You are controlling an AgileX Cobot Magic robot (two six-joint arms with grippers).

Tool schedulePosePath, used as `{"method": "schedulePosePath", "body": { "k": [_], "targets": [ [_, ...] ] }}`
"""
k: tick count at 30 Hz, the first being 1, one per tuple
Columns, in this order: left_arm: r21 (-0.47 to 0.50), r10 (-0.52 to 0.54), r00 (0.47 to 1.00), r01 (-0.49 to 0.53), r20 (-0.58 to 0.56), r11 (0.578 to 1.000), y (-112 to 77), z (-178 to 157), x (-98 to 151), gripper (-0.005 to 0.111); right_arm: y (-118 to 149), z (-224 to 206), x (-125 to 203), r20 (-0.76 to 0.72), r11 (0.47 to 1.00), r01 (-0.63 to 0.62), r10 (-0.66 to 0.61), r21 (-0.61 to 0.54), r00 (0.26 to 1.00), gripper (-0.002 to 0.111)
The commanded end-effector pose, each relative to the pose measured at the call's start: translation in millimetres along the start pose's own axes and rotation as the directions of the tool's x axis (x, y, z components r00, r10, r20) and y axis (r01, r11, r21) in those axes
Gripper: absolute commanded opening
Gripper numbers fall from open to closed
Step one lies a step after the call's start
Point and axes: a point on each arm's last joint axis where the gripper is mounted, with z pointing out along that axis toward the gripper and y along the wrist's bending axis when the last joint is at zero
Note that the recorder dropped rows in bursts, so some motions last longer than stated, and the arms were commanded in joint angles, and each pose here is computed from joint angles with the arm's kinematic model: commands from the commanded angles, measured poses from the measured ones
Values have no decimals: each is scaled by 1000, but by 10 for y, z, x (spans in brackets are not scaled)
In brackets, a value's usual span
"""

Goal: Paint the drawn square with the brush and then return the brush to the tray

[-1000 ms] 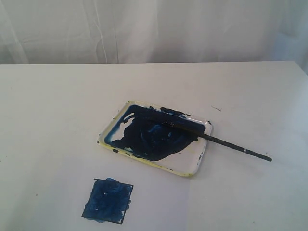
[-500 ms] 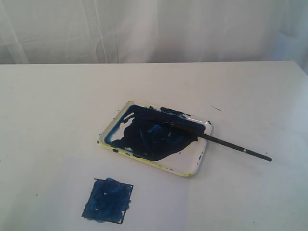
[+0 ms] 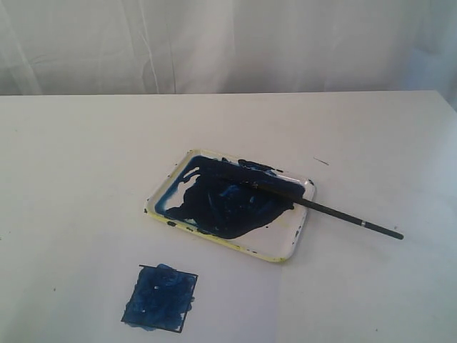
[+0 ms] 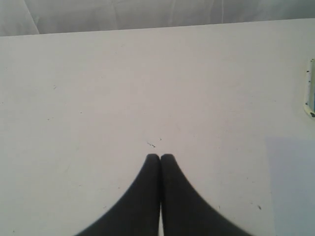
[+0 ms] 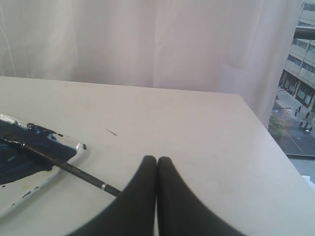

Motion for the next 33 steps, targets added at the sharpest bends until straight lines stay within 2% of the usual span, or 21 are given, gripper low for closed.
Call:
{"method": "schedulePosePath", "body": {
  "k": [1, 33],
  "targets": [
    [4, -1, 1000, 1, -4, 1000, -3, 1, 15, 0, 1, 0, 14, 0, 1000, -7, 7, -2, 1000, 0],
    [4, -1, 1000, 1, -4, 1000, -3, 1, 15, 0, 1, 0, 14, 0, 1000, -23, 23, -2, 1000, 0]
  ]
}}
